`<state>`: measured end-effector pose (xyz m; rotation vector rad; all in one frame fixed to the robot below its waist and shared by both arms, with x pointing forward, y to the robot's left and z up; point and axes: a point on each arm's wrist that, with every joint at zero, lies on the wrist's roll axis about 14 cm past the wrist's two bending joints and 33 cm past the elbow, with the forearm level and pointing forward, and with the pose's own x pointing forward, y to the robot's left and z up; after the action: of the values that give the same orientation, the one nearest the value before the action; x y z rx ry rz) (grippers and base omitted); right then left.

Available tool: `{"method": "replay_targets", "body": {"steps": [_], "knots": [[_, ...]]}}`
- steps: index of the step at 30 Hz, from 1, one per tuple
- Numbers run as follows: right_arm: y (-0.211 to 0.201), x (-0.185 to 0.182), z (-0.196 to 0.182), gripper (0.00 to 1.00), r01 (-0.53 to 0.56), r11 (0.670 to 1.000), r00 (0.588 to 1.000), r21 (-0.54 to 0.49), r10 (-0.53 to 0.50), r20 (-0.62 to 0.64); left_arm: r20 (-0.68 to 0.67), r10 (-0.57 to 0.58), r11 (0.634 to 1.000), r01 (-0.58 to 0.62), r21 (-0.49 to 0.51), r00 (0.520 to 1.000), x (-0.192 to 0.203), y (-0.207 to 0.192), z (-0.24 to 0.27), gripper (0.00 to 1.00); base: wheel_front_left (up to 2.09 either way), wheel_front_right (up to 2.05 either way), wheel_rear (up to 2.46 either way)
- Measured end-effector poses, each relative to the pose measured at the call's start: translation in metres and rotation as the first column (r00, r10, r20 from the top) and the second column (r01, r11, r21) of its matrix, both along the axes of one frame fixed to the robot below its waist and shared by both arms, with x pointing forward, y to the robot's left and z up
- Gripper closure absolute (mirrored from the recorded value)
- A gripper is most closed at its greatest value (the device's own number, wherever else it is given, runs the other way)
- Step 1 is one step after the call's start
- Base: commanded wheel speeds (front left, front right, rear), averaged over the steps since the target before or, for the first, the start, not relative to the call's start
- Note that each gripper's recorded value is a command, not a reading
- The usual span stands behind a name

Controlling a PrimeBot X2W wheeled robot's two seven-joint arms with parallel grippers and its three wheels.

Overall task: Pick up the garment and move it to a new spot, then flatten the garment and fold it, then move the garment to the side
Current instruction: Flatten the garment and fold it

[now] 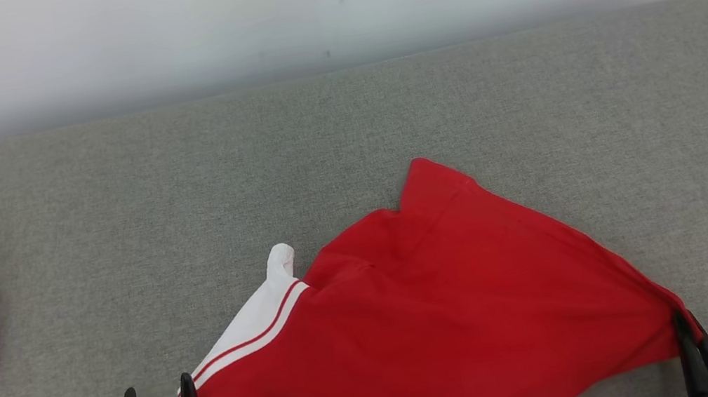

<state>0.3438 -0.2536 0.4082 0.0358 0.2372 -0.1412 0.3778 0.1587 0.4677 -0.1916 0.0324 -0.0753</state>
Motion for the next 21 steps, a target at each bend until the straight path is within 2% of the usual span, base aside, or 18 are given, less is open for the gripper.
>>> {"method": "replay_targets", "body": {"steps": [6,7,8,9,21], "knots": [[-0.013,-0.018,-0.016,1.00,0.058,0.998,0.997,0.003,-0.058,-0.057,-0.009,-0.015,1.000,0.015,-0.004,1.000,0.004,-0.004,-0.004,0.00,0.00,0.00,0.00],[-0.013,-0.019,-0.018,0.97,0.059,0.998,0.996,0.007,-0.059,-0.063,-0.009,-0.013,1.000,0.013,-0.003,1.000,0.004,-0.003,-0.004,0.00,0.00,0.00,0.00],[-0.012,-0.018,-0.017,0.56,0.061,0.998,0.996,0.010,-0.061,-0.058,-0.009,-0.011,1.000,0.011,-0.003,1.000,0.004,-0.002,-0.004,0.00,0.00,0.00,0.00],[-0.012,-0.017,-0.014,0.00,0.061,0.998,0.997,0.007,-0.060,-0.047,-0.008,-0.011,1.000,0.011,-0.003,1.000,0.003,-0.002,-0.003,0.00,0.00,0.00,0.00],[0.000,0.010,0.061,0.00,0.015,0.999,0.981,-0.044,-0.006,0.196,-0.011,0.007,1.000,-0.007,-0.004,1.000,-0.001,0.006,-0.003,0.00,0.00,0.00,0.00]]}}
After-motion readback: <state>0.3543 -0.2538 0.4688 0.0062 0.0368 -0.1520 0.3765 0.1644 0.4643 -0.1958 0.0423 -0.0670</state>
